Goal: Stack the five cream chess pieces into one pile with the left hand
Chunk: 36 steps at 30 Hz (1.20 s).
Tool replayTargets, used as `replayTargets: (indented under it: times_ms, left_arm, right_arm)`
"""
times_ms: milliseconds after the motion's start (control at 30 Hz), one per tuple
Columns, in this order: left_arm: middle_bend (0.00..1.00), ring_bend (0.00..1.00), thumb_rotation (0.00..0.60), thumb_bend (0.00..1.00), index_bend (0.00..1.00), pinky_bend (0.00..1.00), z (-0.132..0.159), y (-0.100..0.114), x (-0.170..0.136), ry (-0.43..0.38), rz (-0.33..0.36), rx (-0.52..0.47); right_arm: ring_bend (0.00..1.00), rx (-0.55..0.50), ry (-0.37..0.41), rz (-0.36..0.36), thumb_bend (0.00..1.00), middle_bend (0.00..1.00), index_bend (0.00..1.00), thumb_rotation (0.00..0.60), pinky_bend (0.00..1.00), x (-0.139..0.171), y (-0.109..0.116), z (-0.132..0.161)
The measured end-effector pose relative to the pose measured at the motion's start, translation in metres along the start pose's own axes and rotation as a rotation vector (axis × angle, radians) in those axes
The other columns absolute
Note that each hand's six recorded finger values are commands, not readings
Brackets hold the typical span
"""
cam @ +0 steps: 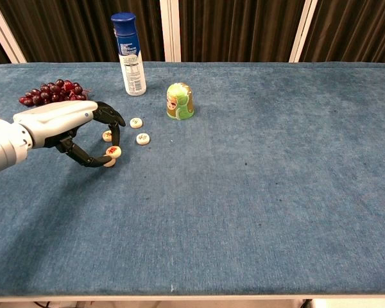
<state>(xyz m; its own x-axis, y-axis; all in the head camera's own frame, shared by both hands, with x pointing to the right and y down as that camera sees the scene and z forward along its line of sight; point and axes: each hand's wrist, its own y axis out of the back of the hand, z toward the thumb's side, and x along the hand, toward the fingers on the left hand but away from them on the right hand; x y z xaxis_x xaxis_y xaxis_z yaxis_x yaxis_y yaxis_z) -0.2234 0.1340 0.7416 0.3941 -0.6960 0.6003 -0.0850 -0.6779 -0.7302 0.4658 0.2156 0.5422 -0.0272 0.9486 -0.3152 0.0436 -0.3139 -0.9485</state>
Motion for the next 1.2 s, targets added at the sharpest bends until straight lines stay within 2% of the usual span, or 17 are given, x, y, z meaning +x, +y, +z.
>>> replayTargets:
  times_ms: [300, 1200]
  left_arm:
    - [0.15, 0.0, 0.6, 0.37, 0.5, 0.0, -0.0082, 0.0021, -0.0028, 0.021, -0.008, 0.041]
    - [0.14, 0.0, 0.6, 0.3, 0.46, 0.0, -0.0071, -0.0006, -0.0029, 0.023, -0.022, 0.042]
  right_arm:
    - [0.0, -0.002, 0.001, 0.004, 0.12, 0.0, 0.0, 0.6, 0.0, -0.0005, -0.002, -0.0001]
    - [0.0, -0.002, -0.005, 0.007, 0.12, 0.0, 0.0, 0.6, 0.0, -0.0007, -0.0019, -0.0007]
